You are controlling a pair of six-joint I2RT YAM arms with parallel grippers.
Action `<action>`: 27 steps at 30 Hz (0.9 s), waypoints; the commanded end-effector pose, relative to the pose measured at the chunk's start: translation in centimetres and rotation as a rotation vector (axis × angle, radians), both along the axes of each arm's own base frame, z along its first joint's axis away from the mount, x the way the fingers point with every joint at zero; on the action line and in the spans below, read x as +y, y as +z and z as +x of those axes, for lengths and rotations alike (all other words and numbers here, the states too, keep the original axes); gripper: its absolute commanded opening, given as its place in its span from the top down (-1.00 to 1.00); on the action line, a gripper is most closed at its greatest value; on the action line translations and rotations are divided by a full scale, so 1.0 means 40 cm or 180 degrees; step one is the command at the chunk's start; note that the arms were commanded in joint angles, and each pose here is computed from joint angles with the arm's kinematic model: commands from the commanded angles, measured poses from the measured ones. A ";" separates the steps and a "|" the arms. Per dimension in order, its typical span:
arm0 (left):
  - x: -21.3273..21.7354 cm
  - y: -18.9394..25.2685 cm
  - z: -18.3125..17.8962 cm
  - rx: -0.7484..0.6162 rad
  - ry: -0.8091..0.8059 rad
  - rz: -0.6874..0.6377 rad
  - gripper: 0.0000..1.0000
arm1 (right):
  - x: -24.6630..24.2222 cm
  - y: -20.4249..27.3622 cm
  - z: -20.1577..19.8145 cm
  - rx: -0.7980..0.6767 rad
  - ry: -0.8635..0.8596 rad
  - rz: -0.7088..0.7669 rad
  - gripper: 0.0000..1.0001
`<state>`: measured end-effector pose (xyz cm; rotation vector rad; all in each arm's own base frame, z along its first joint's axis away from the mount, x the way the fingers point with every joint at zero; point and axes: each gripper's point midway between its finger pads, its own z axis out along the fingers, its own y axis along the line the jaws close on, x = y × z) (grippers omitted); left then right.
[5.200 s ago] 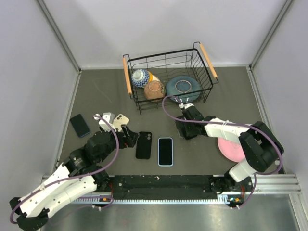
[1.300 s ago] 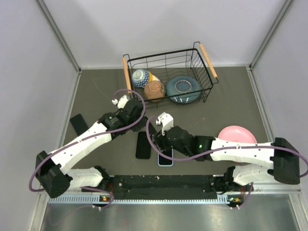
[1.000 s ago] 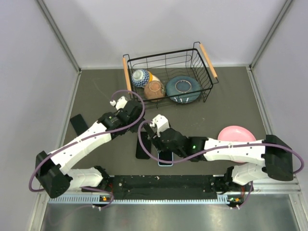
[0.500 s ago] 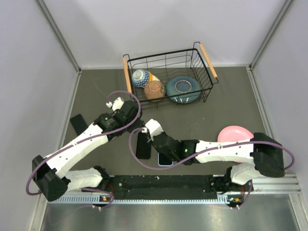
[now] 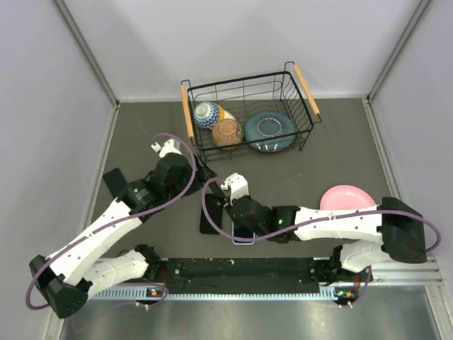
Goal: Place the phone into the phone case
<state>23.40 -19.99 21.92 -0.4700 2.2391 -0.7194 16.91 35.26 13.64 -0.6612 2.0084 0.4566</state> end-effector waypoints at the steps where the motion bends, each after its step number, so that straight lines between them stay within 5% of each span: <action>1: 0.070 -0.007 0.011 -0.0291 -0.0114 0.0410 -0.57 | -0.016 0.046 -0.016 0.0370 -0.0280 0.0456 1.00; 8: 0.152 -0.109 0.004 -0.0194 0.0027 0.0729 -0.49 | -0.090 0.021 -0.018 0.0804 -0.0601 0.0699 1.00; 27: 0.091 -0.438 0.045 0.0985 -0.0357 0.1346 0.03 | -0.209 0.075 -0.005 0.0698 -0.0792 0.1155 1.00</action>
